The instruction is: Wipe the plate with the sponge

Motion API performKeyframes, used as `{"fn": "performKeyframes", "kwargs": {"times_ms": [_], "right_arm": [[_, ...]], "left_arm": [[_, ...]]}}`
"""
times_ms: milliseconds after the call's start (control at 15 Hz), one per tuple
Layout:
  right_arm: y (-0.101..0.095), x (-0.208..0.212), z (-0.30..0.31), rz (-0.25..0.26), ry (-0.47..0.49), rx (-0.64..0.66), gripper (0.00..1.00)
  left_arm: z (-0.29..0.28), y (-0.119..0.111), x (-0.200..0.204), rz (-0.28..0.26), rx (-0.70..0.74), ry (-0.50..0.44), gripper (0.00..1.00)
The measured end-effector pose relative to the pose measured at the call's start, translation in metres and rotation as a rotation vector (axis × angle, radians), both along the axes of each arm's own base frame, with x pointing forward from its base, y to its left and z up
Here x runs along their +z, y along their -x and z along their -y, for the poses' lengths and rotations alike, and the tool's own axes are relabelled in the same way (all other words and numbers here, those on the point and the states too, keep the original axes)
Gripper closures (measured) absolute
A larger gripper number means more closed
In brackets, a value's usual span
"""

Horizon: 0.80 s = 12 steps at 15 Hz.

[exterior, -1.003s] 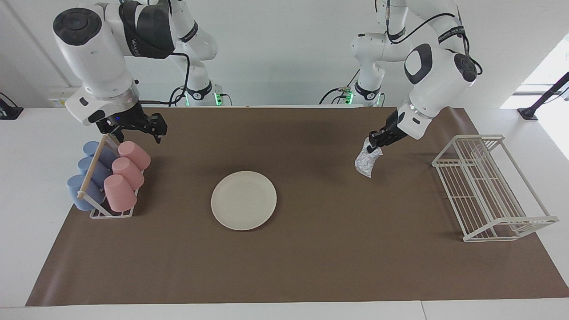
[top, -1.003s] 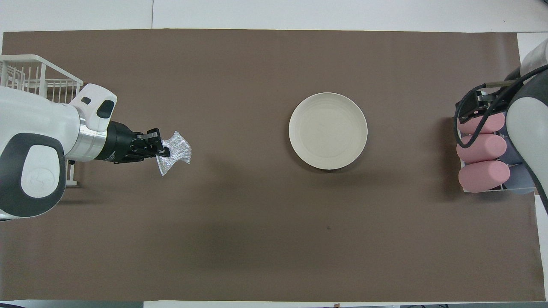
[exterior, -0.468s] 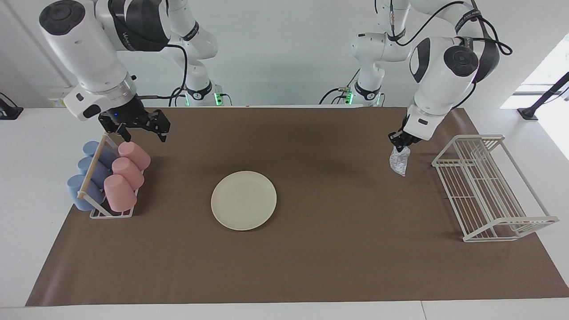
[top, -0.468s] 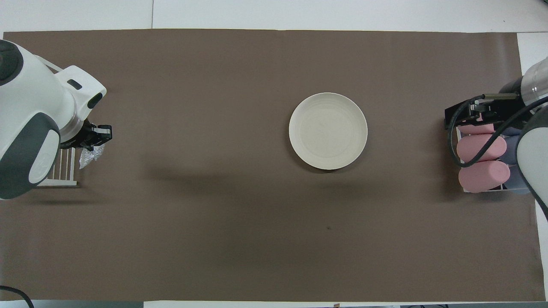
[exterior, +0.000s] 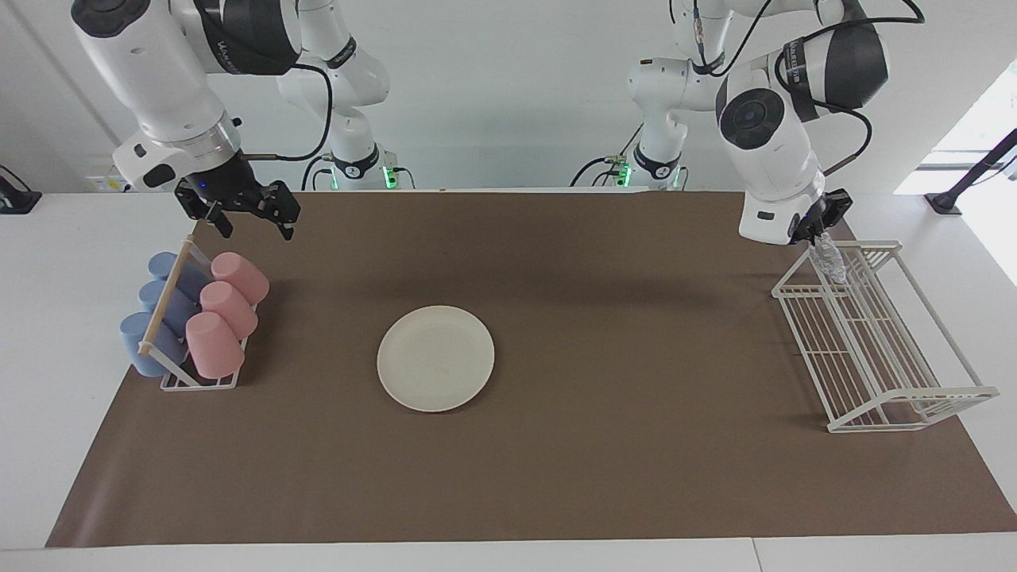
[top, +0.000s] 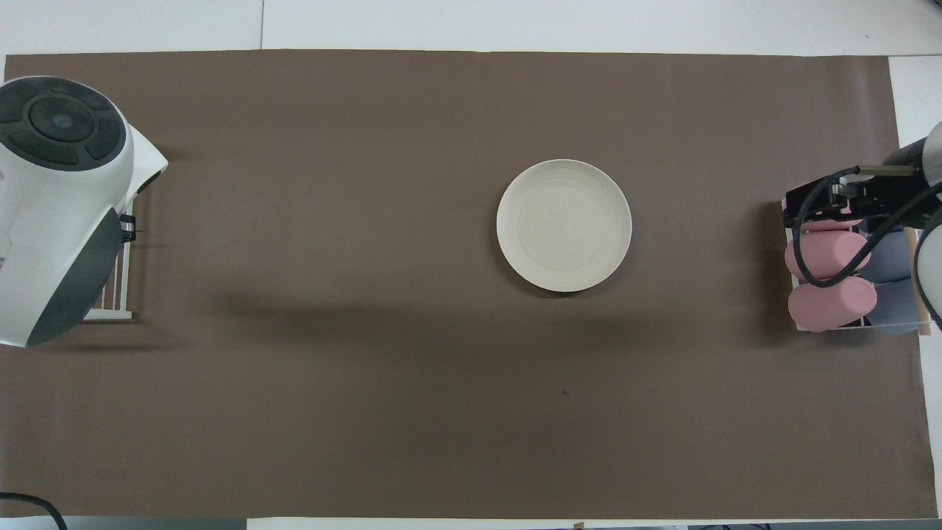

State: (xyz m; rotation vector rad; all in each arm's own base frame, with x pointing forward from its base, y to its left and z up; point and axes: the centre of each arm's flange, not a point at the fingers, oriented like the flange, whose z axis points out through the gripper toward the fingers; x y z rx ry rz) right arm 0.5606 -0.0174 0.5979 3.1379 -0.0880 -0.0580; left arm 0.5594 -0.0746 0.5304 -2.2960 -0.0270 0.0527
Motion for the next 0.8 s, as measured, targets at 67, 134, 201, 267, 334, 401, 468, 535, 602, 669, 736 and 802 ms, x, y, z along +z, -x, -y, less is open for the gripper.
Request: {"fn": "performKeyframes", "kwargs": {"times_ms": [67, 134, 201, 267, 334, 401, 468, 535, 602, 669, 736, 802], "right_arm": [[0.001, 0.000, 0.018, 0.000, -0.001, 0.011, 0.00], [0.002, 0.000, 0.036, 0.000, -0.002, 0.016, 0.00], [0.004, 0.000, 0.046, 0.000, -0.004, 0.018, 0.00], [0.004, 0.000, 0.045, 0.000, -0.005, 0.023, 0.00], [0.003, 0.000, 0.037, 0.000, -0.006, 0.038, 0.00], [0.002, 0.001, 0.029, 0.001, -0.006, 0.052, 0.00], [0.002, 0.001, 0.022, 0.001, -0.006, 0.063, 0.00], [0.002, 0.001, 0.020, 0.001, -0.006, 0.068, 0.00], [0.002, 0.001, 0.020, 0.002, -0.006, 0.069, 0.00], [0.002, 0.001, 0.020, 0.002, -0.006, 0.067, 0.00], [0.002, 0.002, 0.022, 0.003, -0.006, 0.064, 0.00], [0.002, 0.002, 0.024, 0.003, -0.006, 0.061, 0.00]], "left_arm": [[-0.004, -0.007, -0.003, -0.003, -0.004, -0.061, 0.95], [-0.007, -0.014, -0.007, -0.004, -0.012, -0.122, 0.95], [-0.010, -0.020, -0.012, -0.012, -0.017, -0.175, 0.95], [-0.012, -0.026, -0.022, -0.026, -0.026, -0.225, 0.95], [-0.013, -0.033, -0.038, -0.049, -0.037, -0.271, 0.95], [-0.014, -0.039, -0.056, -0.072, -0.041, -0.306, 0.95], [-0.015, -0.045, -0.077, -0.090, -0.041, -0.338, 0.95], [-0.016, -0.050, -0.099, -0.107, -0.036, -0.362, 0.95], [-0.016, -0.053, -0.117, -0.115, -0.025, -0.377, 0.95], [-0.017, -0.055, -0.131, -0.114, -0.013, -0.388, 0.95], [-0.018, -0.056, -0.141, -0.110, -0.003, -0.394, 0.95], [-0.018, -0.056, -0.146, -0.106, 0.005, -0.395, 0.95]]}}
